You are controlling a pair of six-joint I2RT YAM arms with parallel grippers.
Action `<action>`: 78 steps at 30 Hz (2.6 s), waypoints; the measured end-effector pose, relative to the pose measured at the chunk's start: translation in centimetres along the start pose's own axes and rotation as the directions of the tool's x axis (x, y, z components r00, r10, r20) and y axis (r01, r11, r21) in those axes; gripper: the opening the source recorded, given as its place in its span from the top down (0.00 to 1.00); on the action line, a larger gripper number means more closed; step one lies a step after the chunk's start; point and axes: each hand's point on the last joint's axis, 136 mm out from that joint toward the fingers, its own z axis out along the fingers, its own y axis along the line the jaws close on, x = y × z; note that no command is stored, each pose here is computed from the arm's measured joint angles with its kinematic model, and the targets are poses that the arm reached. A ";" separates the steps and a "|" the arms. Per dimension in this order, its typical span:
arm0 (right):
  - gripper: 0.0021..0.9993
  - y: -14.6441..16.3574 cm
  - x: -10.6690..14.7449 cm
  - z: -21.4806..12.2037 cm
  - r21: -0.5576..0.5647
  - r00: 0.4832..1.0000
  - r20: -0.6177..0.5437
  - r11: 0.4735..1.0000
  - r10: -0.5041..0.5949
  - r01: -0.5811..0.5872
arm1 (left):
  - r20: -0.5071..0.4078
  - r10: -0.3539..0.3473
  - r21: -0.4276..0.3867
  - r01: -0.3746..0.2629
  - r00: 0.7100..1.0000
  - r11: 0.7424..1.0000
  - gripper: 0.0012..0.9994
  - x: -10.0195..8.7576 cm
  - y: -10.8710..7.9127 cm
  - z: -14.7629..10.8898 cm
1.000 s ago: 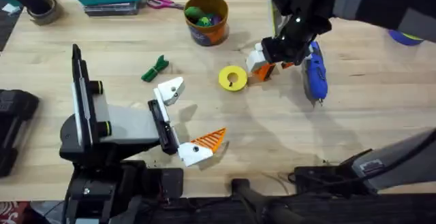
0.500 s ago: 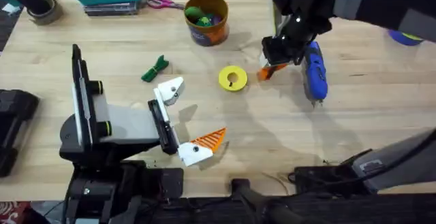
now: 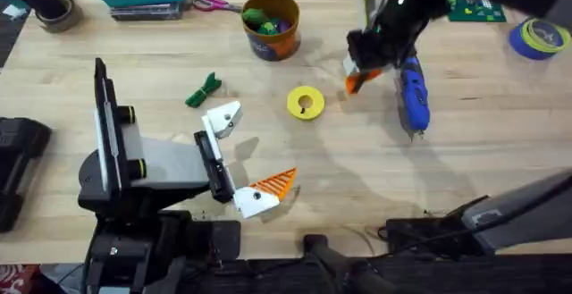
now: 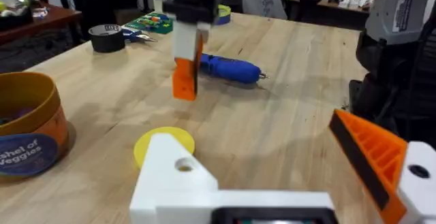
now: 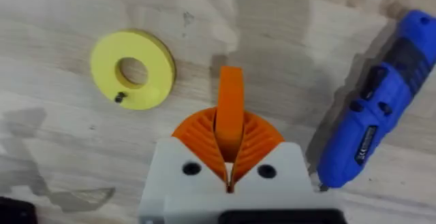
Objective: Pick up the gripper from the table and insert it into the empty holder that is missing its gripper. Then pick up a screw, insert it into the mounting hole, and use the screwdriver to tighten it. Finally, clean up the table by picking up the vegetable and placing it into the bucket.
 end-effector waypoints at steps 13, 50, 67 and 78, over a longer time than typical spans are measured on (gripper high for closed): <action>0.99 1.6 -1.4 -9.8 -0.124 0.968 0.251 0.992 0.005 0.027 | 0.000 0.000 0.000 0.000 1.000 1.000 0.01 0.0 0.0 0.0; 0.99 9.9 2.8 -12.0 -0.893 0.890 0.440 0.157 0.115 0.422 | 0.000 0.000 0.000 0.000 1.000 1.000 0.01 0.0 0.0 0.0; 0.99 10.1 4.6 -11.2 -0.965 0.964 0.256 0.067 0.069 0.252 | 0.000 0.000 0.000 0.000 1.000 1.000 0.01 0.0 0.0 0.0; 0.99 11.0 6.5 -9.3 -0.979 0.980 0.196 0.056 0.032 0.194 | 0.000 0.000 0.000 0.000 1.000 1.000 0.01 0.0 0.0 0.0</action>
